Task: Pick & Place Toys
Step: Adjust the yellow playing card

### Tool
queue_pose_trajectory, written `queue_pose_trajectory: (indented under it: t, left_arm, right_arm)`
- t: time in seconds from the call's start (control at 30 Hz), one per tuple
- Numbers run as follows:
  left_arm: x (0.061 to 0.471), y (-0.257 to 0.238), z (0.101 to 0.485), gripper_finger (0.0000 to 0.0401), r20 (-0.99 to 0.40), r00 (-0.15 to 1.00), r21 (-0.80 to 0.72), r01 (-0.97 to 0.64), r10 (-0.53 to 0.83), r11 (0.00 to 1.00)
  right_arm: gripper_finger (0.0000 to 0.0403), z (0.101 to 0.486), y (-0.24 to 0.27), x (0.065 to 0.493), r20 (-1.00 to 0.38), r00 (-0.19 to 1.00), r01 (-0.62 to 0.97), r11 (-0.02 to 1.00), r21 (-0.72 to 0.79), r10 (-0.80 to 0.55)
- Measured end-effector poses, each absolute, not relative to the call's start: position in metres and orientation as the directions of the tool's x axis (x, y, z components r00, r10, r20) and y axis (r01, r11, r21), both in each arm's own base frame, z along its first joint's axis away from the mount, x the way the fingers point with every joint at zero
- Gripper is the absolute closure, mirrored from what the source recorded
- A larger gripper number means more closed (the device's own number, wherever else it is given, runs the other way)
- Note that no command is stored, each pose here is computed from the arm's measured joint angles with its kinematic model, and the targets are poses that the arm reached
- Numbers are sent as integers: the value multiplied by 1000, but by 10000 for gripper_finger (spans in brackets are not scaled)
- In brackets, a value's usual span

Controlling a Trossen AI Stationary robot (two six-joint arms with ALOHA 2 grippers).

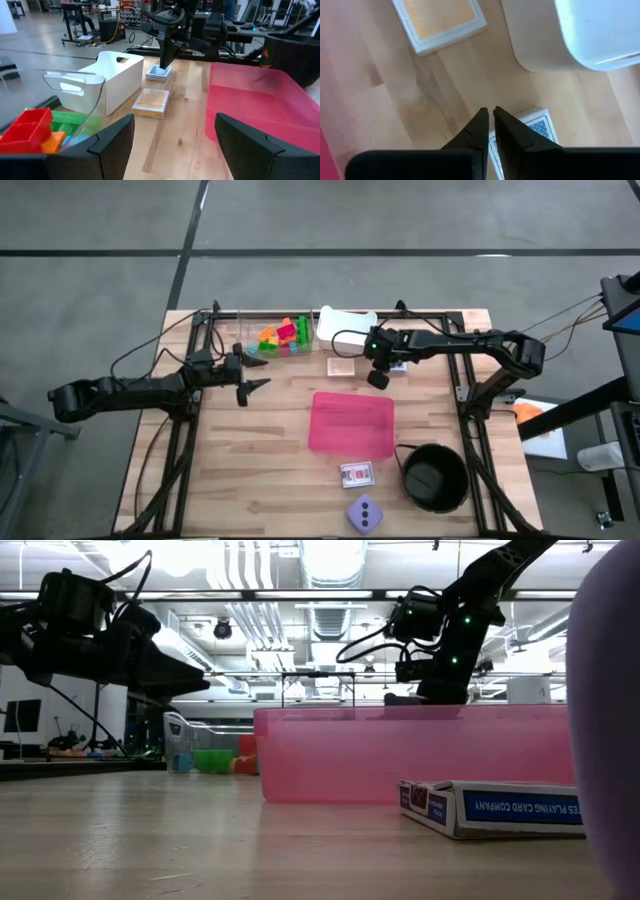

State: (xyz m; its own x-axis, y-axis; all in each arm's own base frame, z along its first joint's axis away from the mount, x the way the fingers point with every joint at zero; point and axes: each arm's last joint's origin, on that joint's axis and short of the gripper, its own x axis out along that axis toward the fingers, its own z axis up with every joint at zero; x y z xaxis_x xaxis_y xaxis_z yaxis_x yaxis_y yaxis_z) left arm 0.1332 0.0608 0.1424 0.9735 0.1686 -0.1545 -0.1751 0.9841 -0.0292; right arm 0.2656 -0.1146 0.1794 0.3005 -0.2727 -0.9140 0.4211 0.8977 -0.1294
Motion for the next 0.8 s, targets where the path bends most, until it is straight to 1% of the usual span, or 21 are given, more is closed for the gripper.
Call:
queue_pose_trajectory:
  t: [0.13,0.27,0.37,0.43,0.5,0.7,0.73,0.8]
  left_arm:
    - [134,61,143,121,-160,973,-89,-183,167,979]
    - [146,61,149,123,-212,967,-113,-170,144,979]
    - [158,61,149,147,-275,942,-95,-227,194,969]
    - [169,60,150,177,-302,929,-69,-245,214,967]
    - [179,62,151,217,-327,917,-48,-257,228,965]
    - [211,73,155,363,-444,869,2,-243,219,970]
    - [216,75,156,381,-467,858,13,-236,215,972]
    - [228,79,159,391,-508,835,35,-224,210,974]
  right_arm:
    - [382,180,-115,266,-912,310,412,903,-126,-269]
    - [385,181,-115,269,-904,339,388,914,-116,-259]
    - [385,181,-116,270,-896,360,379,918,-116,-261]
    - [385,182,-116,271,-891,368,374,920,-119,-265]
    - [385,182,-116,272,-888,373,364,923,-125,-267]
    - [386,169,-120,278,-899,387,310,947,-79,-202]
    - [386,165,-121,279,-903,382,303,950,-79,-197]
    - [386,157,-123,281,-912,363,289,954,-83,-190]
